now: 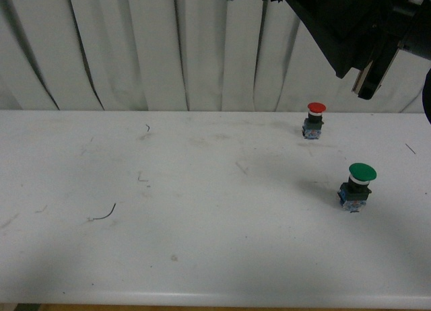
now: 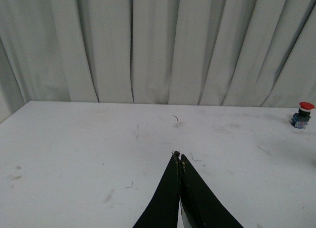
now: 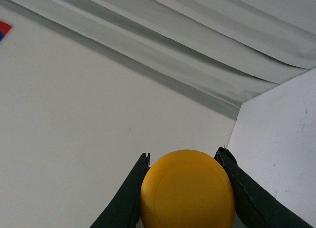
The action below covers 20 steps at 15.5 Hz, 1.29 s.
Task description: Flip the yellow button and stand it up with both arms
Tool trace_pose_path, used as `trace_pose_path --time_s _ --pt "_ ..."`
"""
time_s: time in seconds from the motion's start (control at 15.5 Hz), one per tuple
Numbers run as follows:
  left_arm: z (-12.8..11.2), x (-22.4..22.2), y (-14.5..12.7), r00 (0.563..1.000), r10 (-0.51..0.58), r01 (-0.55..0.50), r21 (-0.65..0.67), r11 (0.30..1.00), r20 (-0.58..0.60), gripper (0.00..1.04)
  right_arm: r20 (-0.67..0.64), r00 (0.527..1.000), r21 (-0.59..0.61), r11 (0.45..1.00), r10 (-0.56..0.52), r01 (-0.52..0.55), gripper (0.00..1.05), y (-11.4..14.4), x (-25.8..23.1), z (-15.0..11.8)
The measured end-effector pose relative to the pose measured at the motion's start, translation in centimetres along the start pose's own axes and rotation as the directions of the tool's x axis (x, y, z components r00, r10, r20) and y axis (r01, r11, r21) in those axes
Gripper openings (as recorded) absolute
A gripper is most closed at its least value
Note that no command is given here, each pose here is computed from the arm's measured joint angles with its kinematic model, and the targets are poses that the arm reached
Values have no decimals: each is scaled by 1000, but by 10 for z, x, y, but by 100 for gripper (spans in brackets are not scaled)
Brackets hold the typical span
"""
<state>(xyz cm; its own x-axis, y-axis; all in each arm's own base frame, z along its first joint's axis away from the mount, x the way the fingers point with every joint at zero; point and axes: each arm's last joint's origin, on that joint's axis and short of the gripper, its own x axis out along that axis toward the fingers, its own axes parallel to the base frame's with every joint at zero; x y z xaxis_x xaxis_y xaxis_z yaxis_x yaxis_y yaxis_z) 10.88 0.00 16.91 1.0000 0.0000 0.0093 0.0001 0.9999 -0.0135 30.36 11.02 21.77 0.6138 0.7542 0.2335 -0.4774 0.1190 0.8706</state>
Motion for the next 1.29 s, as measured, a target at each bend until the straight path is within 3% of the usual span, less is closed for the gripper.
trace_pose_path --time_s 0.13,0.26,0.58,0.77,0.9,0.97,1.1,1.22,1.29 --pt "-5 -6 0 999 1 -1 0 1000 -41 2 1 1000 0 1000 -1 1 36 0 0 0" --pt "0 -12 0 1000 1 -1 0 1000 4 2 8 1000 0 1000 -6 6 36 -1 -2 1" --pt "-3 -11 0 1000 1 -1 0 1000 -13 5 34 999 -21 999 -23 24 36 -5 -5 5" --pt "-3 -11 0 1000 0 0 0 1000 -13 41 174 983 -236 967 -53 93 36 -4 -21 33" --pt "-3 -11 0 1000 0 0 0 1000 -13 68 339 938 -464 855 -68 230 36 3 -27 70" --pt "-3 -11 0 1000 0 0 0 1000 -13 79 409 902 -530 767 -141 361 36 0 -29 86" --pt "-3 -11 0 1000 0 0 1 1000 -13 100 513 811 -613 541 -282 576 36 -19 -36 105" --pt "-3 -11 0 1000 0 0 0 1000 -13 98 583 716 -678 256 -383 689 36 -37 -43 121" --pt "-3 -11 0 1000 0 0 1 1000 -13 98 611 675 -683 157 -414 714 36 -41 -44 130"
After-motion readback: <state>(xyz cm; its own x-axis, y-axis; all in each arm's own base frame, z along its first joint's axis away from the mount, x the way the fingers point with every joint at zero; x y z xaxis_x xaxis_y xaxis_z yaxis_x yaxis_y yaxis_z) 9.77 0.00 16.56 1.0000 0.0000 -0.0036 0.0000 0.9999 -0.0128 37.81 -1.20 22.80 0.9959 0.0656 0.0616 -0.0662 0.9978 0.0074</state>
